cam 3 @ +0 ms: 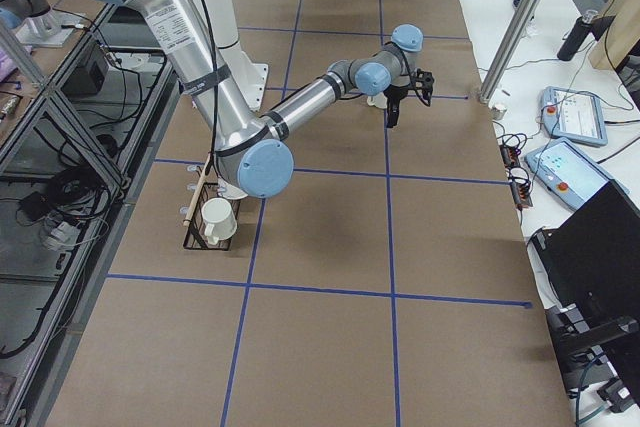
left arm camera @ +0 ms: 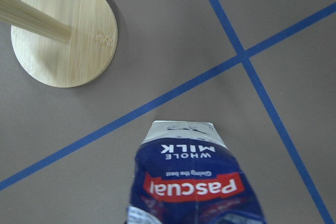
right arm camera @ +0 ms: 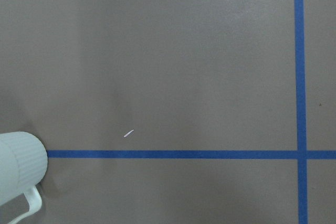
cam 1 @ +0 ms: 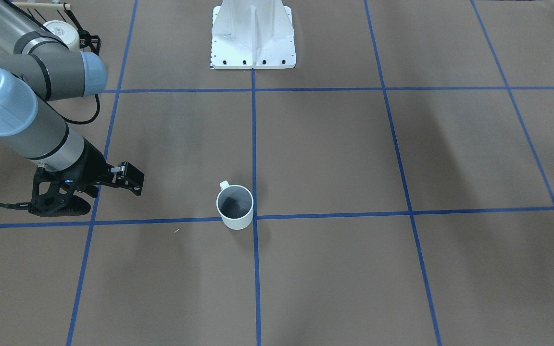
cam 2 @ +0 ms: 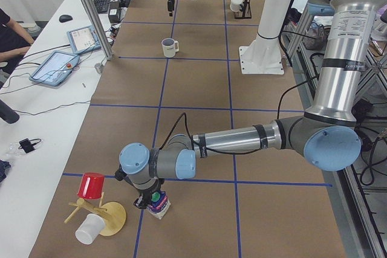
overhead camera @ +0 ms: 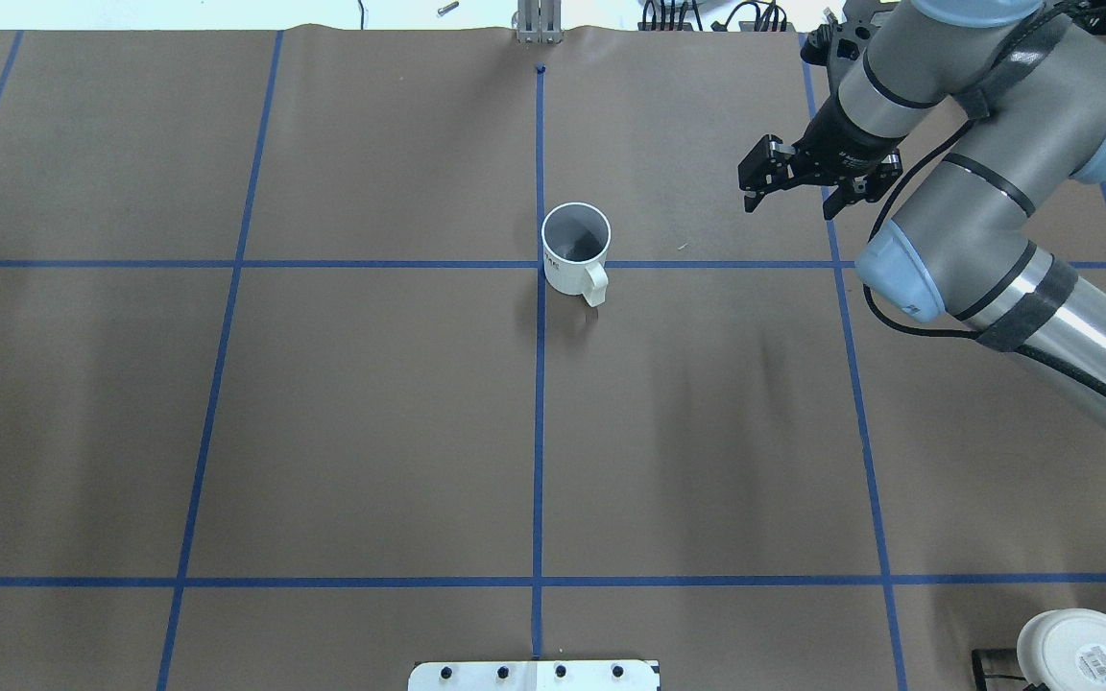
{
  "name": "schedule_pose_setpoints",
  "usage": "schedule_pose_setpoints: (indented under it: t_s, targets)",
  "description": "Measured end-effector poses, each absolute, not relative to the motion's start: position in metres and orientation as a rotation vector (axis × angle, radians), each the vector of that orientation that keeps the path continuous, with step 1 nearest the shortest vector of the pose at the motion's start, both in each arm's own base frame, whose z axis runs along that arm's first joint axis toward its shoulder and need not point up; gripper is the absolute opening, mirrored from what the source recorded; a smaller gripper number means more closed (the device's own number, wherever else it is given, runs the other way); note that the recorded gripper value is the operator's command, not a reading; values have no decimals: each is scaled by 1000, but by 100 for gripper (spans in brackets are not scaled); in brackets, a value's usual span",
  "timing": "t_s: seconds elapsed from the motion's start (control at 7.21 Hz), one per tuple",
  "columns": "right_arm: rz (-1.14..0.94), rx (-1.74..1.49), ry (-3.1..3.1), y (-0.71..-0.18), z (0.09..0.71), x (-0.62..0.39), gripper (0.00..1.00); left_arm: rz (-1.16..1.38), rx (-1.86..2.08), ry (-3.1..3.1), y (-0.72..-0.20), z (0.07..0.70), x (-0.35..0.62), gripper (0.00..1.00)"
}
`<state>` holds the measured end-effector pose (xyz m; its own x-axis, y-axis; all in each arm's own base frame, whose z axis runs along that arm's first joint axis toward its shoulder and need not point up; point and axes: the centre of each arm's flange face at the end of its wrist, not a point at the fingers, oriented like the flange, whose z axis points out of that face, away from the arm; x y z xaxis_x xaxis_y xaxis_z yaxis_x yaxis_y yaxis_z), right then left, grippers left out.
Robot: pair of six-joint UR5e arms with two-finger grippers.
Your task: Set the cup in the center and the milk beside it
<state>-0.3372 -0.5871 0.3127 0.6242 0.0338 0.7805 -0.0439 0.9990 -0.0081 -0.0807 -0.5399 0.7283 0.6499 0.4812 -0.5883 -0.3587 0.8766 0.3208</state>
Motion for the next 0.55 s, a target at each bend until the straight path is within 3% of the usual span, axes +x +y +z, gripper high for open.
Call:
schedule_pose_setpoints:
  t_s: [0.28, 0.55]
  targets:
    - [44, 12, -896, -587, 313, -338, 100, 484, 196, 720, -553, 710, -81, 0]
    - [42, 12, -896, -587, 313, -338, 100, 471, 176, 727, -588, 650, -84, 0]
